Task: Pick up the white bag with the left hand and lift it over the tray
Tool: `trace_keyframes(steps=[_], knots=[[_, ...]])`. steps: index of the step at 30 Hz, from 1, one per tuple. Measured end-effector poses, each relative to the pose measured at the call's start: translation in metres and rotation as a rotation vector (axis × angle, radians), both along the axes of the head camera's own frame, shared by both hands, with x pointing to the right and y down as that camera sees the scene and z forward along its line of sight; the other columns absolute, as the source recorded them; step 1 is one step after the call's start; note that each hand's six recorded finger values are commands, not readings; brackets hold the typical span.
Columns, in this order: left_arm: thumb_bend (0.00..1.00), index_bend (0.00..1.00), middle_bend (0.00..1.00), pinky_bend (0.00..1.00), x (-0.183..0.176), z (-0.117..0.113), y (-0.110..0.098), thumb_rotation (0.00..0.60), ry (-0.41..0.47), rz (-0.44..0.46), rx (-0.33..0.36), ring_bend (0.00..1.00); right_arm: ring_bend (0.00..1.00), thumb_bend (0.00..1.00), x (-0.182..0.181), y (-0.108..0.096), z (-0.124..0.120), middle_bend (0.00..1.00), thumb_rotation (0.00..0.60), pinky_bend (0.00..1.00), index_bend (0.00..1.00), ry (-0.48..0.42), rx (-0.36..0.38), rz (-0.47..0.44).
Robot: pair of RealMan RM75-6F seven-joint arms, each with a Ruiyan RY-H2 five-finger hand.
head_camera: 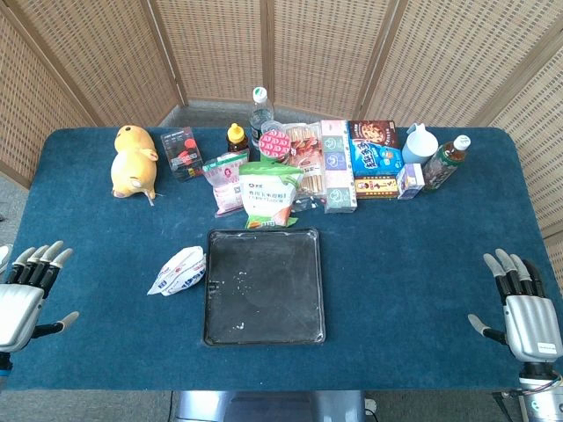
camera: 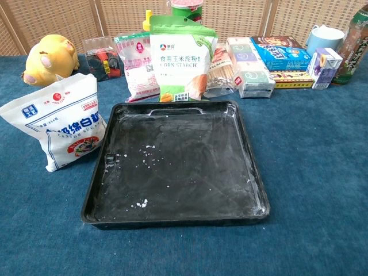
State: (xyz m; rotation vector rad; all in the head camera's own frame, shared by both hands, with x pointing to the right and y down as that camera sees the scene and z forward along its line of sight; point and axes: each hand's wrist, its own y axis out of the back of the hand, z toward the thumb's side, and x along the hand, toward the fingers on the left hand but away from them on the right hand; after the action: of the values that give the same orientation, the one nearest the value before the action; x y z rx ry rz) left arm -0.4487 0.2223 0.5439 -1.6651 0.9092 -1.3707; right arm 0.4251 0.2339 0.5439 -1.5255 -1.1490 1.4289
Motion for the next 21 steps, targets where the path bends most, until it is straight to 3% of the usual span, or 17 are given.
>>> trace_keyframes(steps=[5, 11, 18, 21], knots=[[0.01, 0.0, 0.0, 0.02, 0.001, 0.001, 0.001, 0.6, 0.001, 0.0, -0.006, 0.0, 0.01, 0.0, -0.001, 0.0, 0.001, 0.0, 0.599, 0.02, 0.0, -0.001, -0.002, 0.0], [0.01, 0.0, 0.0, 0.02, 0.006, 0.014, 0.005, 0.6, 0.02, -0.001, -0.064, 0.0, 0.01, 0.0, -0.003, 0.001, -0.002, 0.0, 0.599, 0.02, 0.0, -0.018, 0.002, 0.002], [0.01, 0.0, 0.0, 0.02, 0.032, 0.061, 0.009, 0.6, 0.148, -0.064, -0.2, 0.0, 0.01, 0.0, -0.001, -0.001, -0.002, 0.0, 0.6, 0.02, 0.0, -0.026, -0.002, 0.013], [0.01, 0.0, 0.0, 0.02, 0.049, 0.084, 0.009, 0.6, 0.203, -0.091, -0.229, 0.0, 0.01, 0.0, 0.001, -0.001, -0.002, 0.0, 0.599, 0.02, 0.0, -0.03, -0.003, 0.017]])
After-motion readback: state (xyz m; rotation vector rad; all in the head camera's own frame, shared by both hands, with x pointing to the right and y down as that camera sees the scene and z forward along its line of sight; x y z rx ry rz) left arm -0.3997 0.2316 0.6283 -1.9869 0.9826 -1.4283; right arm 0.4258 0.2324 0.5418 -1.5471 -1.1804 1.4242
